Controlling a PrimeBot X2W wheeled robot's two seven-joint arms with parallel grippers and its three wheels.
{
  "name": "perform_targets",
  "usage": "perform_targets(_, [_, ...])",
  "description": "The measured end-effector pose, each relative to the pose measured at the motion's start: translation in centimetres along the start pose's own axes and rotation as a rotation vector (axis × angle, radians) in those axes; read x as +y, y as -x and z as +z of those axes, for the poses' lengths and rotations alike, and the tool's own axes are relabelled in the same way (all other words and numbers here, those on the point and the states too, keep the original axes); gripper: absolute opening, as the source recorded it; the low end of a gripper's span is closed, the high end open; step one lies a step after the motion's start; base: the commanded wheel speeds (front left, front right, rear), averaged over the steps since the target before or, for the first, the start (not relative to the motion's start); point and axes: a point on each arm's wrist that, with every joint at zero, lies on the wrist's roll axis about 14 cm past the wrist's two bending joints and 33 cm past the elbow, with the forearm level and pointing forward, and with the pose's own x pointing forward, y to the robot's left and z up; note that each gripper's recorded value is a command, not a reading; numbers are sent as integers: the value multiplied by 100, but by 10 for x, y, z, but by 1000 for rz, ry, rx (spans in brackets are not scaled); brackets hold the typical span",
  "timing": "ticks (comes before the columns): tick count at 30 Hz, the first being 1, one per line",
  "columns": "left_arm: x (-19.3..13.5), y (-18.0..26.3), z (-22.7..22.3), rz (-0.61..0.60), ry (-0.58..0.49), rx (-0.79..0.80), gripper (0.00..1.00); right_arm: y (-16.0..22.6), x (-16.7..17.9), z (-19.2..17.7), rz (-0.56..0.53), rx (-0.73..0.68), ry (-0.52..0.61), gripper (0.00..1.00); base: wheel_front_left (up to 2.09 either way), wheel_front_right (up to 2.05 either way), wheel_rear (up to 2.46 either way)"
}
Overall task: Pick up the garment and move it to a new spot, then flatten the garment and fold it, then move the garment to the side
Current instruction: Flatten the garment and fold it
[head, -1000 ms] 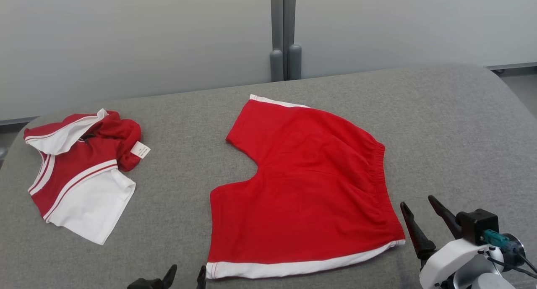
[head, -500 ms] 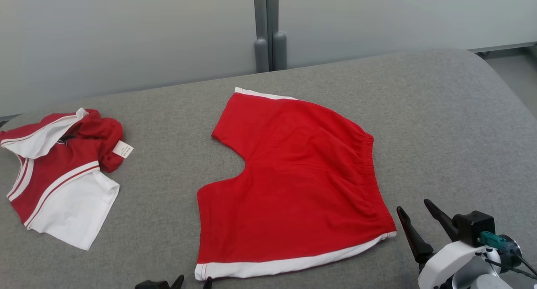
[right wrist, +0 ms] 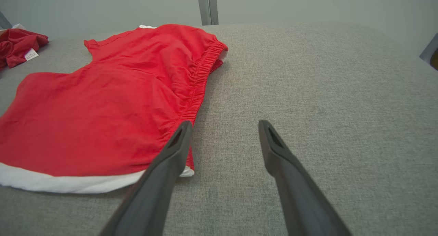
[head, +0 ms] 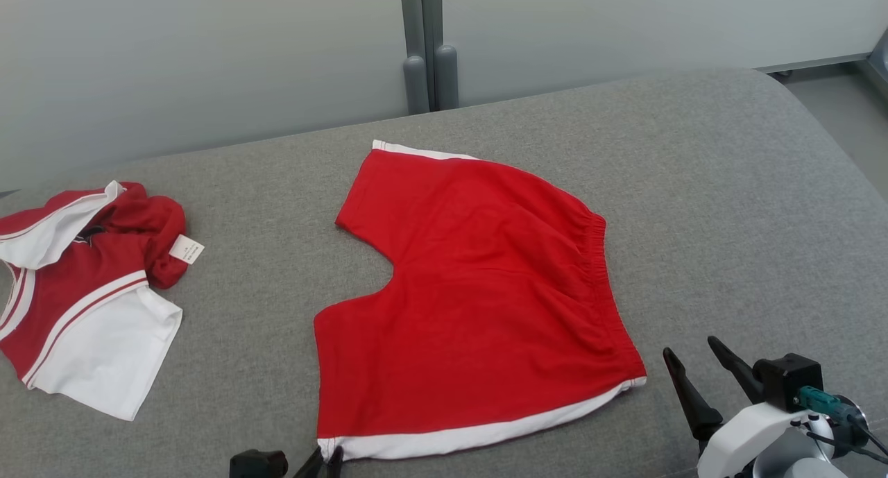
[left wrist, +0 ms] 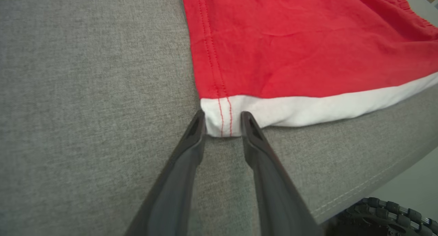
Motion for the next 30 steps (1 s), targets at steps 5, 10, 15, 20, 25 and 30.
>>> perform_targets(5, [-3,-3,7,-20,3,-26,0,1,1,-9,15,28,-1,100,0,0,0])
perform_targets(10, [-3,-3,10,-21,9,-45,0,5,12,-27,88,95,34,100,0,0,0])
perform_targets(15, [-1,-4,16,-14,10,-71,0,6,22,-36,132,127,43,100,0,0,0])
perform_targets(20, [2,-5,20,-5,15,-86,0,6,32,-47,184,168,77,100,0,0,0])
perform_targets(25, [4,-5,21,0,21,-89,0,-8,36,-42,212,163,107,100,0,0,0])
perform_targets(30, [4,-7,21,-7,21,-89,0,-15,42,-47,236,186,111,70,0,0,0])
